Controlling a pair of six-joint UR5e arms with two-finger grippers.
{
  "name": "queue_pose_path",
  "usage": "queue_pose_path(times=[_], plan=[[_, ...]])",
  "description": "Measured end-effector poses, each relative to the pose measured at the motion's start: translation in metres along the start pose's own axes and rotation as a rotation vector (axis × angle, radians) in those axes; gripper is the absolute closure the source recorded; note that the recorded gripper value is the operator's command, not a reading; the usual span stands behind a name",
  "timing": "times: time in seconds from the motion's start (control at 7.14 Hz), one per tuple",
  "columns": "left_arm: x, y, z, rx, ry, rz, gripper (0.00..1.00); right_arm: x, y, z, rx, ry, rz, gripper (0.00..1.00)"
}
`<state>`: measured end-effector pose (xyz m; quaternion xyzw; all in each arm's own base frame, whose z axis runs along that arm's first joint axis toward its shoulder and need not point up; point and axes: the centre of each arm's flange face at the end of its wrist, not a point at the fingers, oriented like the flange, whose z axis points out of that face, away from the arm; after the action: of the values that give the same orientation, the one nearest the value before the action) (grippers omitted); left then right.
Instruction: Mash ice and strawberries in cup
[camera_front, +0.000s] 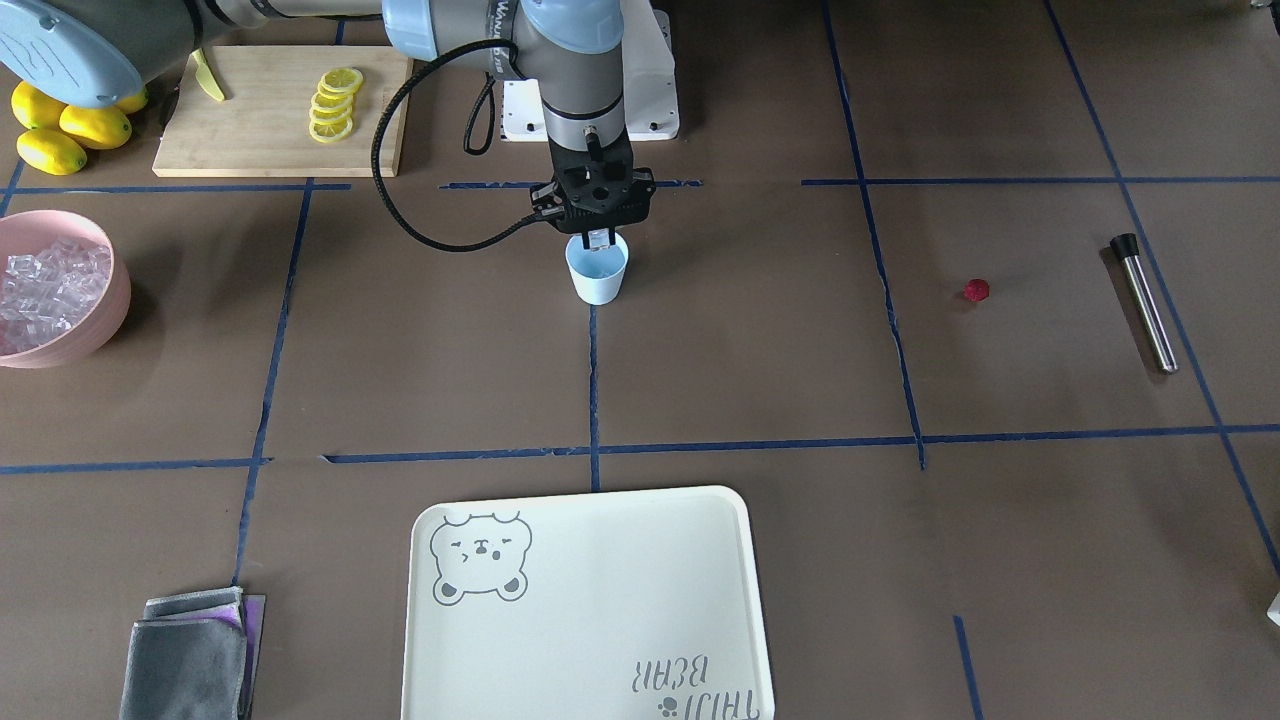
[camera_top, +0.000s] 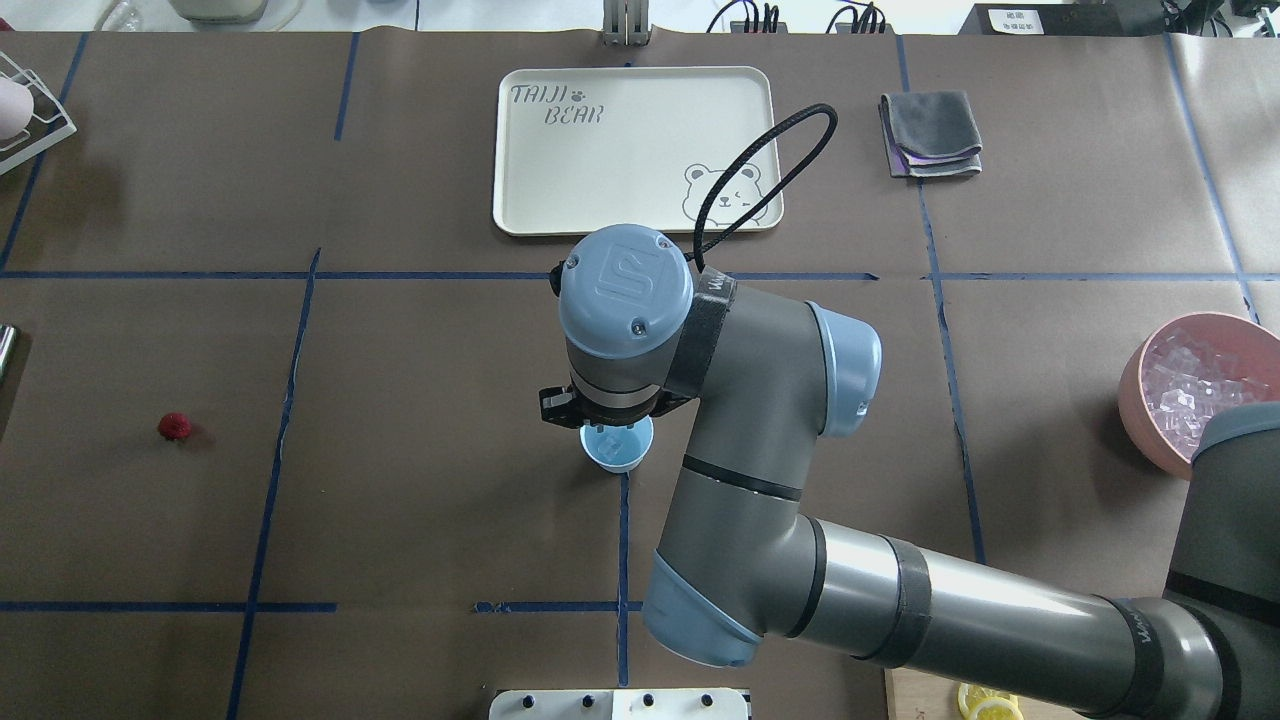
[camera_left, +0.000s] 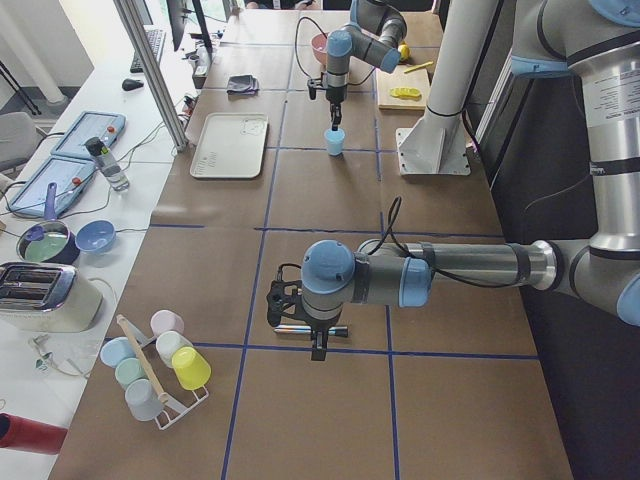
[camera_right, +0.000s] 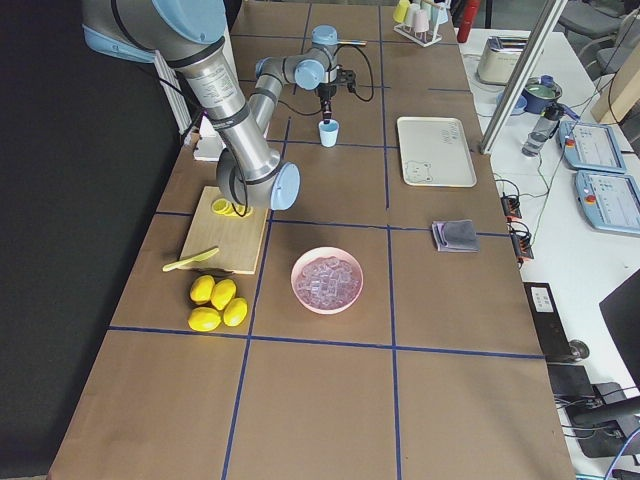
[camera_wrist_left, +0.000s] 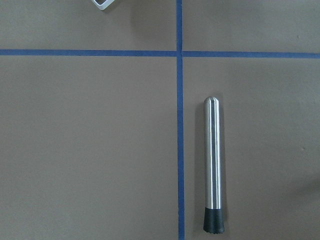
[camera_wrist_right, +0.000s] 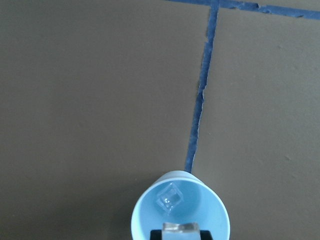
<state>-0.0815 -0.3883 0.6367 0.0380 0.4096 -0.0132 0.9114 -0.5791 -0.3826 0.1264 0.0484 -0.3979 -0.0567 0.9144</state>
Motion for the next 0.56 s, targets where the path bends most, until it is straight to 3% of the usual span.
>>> queue_pose_path(times=[0.14,0.28,0.56], plan=[[-0.0001,-0.0002,0.0000,0.000,0.000,0.000,0.00,-0.0014,-0.0014,0.0028,0.001,0.000,0.001,0.49],[-0.0001,-0.0003,0.0001,0.000,0.000,-0.001,0.00,-0.0018,-0.0015,0.0040,0.001,0.000,0.001,0.04],[-0.0001,-0.0004,0.0001,0.000,0.000,-0.001,0.00,0.0011,0.0005,0.0084,-0.004,0.006,0.001,0.01]])
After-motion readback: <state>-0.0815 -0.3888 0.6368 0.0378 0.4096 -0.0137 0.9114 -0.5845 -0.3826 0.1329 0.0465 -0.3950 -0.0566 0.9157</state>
